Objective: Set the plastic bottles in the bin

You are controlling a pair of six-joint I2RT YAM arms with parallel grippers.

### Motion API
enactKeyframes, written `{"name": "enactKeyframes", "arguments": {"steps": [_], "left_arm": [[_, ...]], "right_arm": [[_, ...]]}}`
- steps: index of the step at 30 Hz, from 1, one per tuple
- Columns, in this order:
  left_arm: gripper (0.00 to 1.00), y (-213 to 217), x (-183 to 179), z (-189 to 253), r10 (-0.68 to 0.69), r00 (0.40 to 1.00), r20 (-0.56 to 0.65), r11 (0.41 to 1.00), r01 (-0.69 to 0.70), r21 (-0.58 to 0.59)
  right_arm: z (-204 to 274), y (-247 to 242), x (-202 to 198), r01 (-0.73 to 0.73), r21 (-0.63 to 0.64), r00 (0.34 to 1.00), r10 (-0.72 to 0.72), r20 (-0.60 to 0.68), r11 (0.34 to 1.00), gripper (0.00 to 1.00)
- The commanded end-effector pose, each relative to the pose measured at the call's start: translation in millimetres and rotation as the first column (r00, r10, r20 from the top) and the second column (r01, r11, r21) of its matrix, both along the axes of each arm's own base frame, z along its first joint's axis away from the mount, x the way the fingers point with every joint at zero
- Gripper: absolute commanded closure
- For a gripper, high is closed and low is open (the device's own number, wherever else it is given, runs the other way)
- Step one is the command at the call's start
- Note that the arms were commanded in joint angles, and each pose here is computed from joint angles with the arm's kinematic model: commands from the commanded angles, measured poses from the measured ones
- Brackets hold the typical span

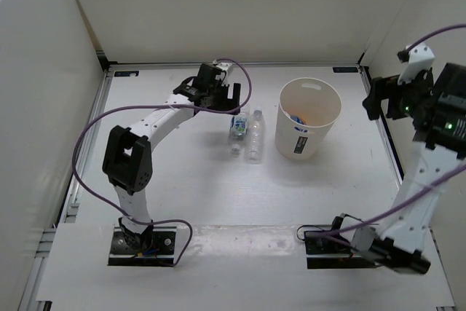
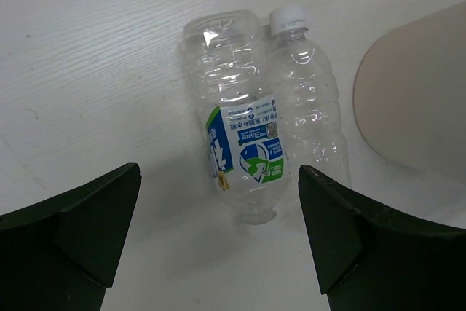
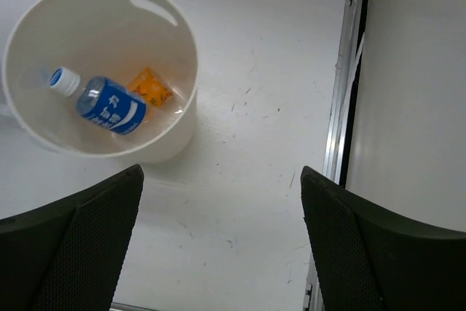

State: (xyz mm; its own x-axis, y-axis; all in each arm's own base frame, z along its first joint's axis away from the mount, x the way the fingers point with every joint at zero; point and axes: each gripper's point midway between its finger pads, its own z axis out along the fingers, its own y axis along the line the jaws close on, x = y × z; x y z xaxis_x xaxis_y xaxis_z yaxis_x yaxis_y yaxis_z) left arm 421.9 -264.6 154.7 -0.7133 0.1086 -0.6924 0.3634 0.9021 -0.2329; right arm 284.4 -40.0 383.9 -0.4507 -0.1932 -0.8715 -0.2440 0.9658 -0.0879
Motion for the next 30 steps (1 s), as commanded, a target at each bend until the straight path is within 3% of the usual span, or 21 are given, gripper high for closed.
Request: {"name": "enactKeyframes", "arguments": {"steps": [1, 13, 19, 28, 30], "left_arm": [[0.0, -16, 0, 11, -0.056, 0.998, 0.023, 0.998, 0.056, -0.004], [0.0, -40, -7, -28, -0.113, 0.991, -0.077, 0.994, 0.114, -0.002], [0.0, -52, -7, -43, -0.137, 0.983, -0.119, 0.991, 0.137, -0.004], [0.0, -67, -14, -63, -0.136, 0.975, -0.178, 0.991, 0.137, -0.006], [0.06, -66, -18, -75, -0.138, 0.968, -0.212, 0.99, 0.139, -0.01]], "right_arm": [[9, 13, -2, -0.053, -0.017, 0.992, 0.055, 0.113, 0.998, 0.1], [-2, 10, -48, 0.072, 0.105, 0.996, -0.078, 0.051, 0.992, 0.1], [-29, 15, -73, 0.06, 0.07, 0.997, -0.057, -0.05, 0.996, 0.1], [-57, 41, -107, 0.085, 0.158, 0.989, -0.064, -0.132, 0.984, 0.1], [-60, 45, -112, 0.1, 0.176, 0.985, -0.072, -0.157, 0.979, 0.1]]}}
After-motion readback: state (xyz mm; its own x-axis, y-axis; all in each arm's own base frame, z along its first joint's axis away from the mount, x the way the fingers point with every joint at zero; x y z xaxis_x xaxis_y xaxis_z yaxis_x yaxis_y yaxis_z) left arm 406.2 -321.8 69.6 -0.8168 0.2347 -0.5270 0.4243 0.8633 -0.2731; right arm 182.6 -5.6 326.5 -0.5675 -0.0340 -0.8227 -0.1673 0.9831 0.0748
